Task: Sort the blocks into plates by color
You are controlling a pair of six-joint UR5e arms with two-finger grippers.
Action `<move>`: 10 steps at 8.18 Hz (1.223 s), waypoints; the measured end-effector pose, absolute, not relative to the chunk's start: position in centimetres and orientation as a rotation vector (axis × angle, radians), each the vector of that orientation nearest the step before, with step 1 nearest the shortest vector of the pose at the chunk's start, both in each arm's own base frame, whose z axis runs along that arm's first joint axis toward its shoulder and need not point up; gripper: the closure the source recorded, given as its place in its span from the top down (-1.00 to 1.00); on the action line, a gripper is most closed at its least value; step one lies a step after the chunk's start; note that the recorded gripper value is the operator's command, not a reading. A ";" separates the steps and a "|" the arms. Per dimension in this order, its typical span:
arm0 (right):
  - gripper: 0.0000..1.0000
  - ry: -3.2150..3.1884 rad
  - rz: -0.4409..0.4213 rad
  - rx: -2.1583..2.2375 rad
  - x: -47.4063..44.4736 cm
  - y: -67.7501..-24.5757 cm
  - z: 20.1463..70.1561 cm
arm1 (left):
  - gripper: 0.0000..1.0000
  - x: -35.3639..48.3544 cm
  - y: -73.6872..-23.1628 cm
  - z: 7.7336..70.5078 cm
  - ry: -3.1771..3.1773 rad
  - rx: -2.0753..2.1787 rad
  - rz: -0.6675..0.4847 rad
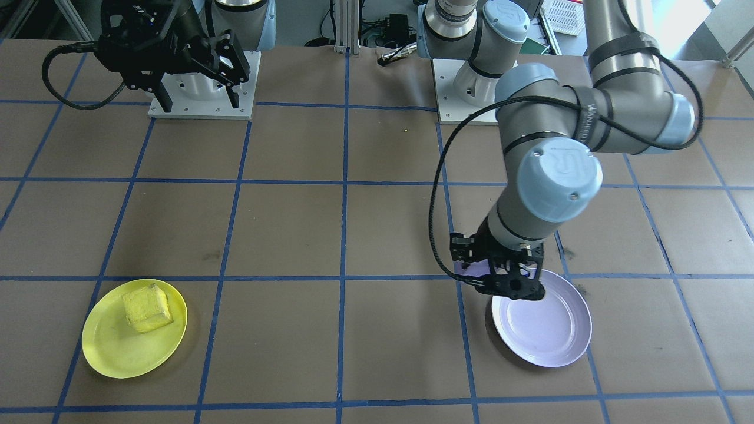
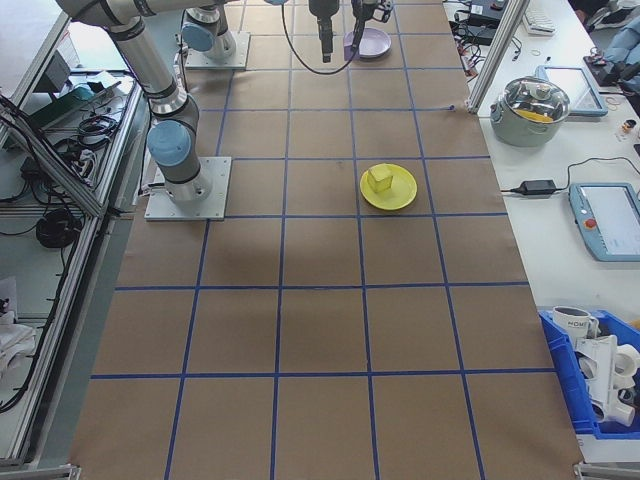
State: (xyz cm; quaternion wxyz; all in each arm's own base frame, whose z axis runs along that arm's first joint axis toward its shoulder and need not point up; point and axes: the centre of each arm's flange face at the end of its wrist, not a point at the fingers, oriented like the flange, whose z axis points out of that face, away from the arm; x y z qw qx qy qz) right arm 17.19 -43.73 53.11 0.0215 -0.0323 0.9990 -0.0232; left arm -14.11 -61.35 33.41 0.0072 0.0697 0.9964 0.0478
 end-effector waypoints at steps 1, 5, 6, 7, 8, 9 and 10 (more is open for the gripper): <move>1.00 3.095 -0.071 -0.100 17.2 -43.7 53.0 | -1.00 -10.7 -62.8 34.7 3.116 0.239 0.109; 1.00 3.101 -0.071 -0.110 17.2 -43.4 53.1 | -1.00 -4.0 -66.6 31.8 3.081 0.240 0.057; 1.00 3.101 -0.072 -0.111 17.2 -43.4 53.2 | -1.00 -3.7 -67.2 29.8 3.079 0.242 0.091; 1.00 3.100 -0.072 -0.111 17.2 -43.4 53.2 | -0.75 -3.3 -67.5 28.2 3.073 0.242 0.129; 1.00 3.100 -0.071 -0.111 17.2 -43.4 53.2 | 0.83 -2.4 -67.7 27.2 3.067 0.232 0.157; 1.00 3.098 -0.070 -0.111 17.2 -43.4 53.1 | 1.00 -1.6 -67.8 26.7 3.066 0.218 0.173; 1.00 3.098 -0.067 -0.111 17.2 -43.6 53.0 | 1.00 -1.1 -67.8 26.4 3.064 0.208 0.183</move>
